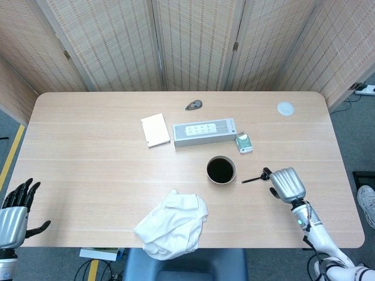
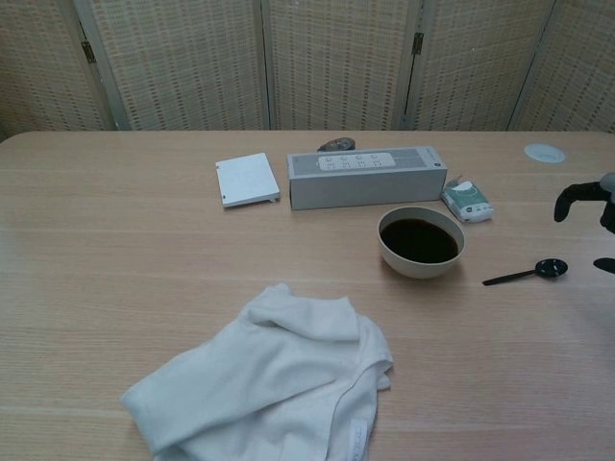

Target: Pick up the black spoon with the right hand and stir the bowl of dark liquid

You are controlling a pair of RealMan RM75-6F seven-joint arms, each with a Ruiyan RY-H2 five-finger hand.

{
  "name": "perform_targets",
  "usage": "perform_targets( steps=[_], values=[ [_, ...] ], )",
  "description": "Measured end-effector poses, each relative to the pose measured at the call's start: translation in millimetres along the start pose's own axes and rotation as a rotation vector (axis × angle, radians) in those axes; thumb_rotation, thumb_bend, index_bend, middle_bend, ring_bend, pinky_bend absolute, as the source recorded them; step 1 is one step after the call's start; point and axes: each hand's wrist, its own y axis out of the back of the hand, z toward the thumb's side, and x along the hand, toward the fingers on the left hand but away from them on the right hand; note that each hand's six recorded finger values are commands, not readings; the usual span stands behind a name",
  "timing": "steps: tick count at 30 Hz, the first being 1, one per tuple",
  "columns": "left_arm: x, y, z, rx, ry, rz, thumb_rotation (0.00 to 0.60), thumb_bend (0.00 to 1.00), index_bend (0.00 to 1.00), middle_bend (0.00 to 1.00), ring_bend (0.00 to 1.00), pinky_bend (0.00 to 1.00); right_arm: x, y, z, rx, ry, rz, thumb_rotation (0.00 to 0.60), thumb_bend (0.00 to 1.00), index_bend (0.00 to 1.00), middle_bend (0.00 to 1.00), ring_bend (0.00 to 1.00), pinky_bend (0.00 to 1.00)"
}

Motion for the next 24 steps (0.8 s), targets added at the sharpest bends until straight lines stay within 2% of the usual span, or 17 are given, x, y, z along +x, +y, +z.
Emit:
perform_targets(
  steps=[13,24],
  values=[
    [-1.2,-2.1,-8.5,-0.005,0.015,-0.004,0.6,0.16,0.09,0.04,0.09,0.16,-31.5,-23.2,23.4,0.116,0.04,0.049,0.6,0.28,0.44,0.92,1.0,1.0],
    [-3.5,-4.6,-13.5,-0.011,0.028,-0.011,0.6,0.16,0.09,0.04,0.09,0.16,-51.8,-39.4,37.1,0.176,0.066,0.077,0.6,0.29,0.45,0.92,1.0,1.0]
  ],
)
